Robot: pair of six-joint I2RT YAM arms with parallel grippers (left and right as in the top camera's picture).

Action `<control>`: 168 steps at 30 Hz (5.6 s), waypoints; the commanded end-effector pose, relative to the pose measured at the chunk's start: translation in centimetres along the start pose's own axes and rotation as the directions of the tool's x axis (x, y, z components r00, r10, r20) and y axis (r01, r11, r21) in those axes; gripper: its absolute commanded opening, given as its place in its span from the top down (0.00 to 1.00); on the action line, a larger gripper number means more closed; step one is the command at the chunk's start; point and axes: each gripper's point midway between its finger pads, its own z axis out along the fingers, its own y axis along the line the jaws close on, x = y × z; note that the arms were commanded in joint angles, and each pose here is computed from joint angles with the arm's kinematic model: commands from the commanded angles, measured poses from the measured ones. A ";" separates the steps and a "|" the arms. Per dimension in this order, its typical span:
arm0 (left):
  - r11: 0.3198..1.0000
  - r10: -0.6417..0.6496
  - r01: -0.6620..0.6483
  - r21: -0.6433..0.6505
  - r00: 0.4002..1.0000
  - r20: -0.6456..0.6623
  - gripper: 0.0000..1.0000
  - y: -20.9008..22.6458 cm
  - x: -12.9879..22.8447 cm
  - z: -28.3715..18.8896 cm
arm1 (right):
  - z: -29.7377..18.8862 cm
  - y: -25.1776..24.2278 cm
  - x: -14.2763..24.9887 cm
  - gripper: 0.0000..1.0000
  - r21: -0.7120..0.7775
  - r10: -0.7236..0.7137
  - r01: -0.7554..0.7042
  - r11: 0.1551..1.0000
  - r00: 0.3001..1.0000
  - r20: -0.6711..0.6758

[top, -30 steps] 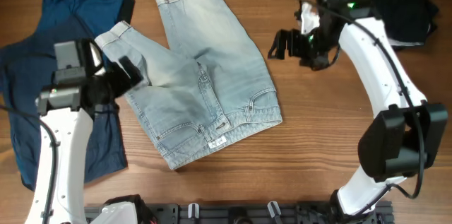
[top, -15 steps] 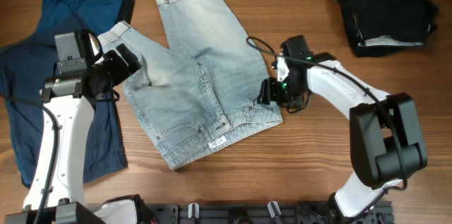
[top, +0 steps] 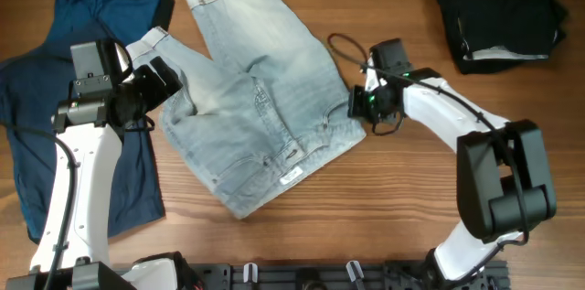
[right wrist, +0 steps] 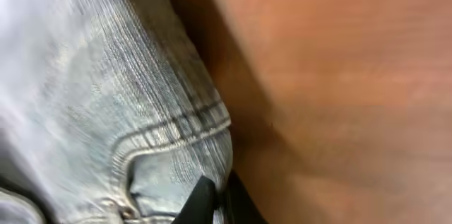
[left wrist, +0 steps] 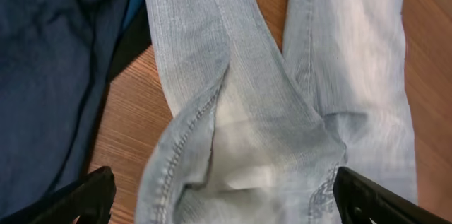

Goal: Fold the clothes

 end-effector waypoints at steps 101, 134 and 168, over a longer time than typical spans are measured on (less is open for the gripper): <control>0.775 0.598 -0.612 0.158 0.791 0.129 0.83 -8.1 -0.4 7.7 | -12.2 -2.8 -10.3 0.01 -0.056 -0.061 0.077 0.995 0.969 0.241; 0.870 0.480 -0.487 0.079 0.797 -0.367 0.96 0.1 9.2 13.3 | -9.0 -5.6 -1.5 0.01 0.015 0.129 -0.129 0.992 0.989 -0.074; 0.932 0.247 -0.310 -0.187 0.922 -0.296 0.38 3.8 7.9 11.9 | -4.8 -10.4 -1.1 0.02 0.177 -0.006 0.001 0.984 1.000 0.026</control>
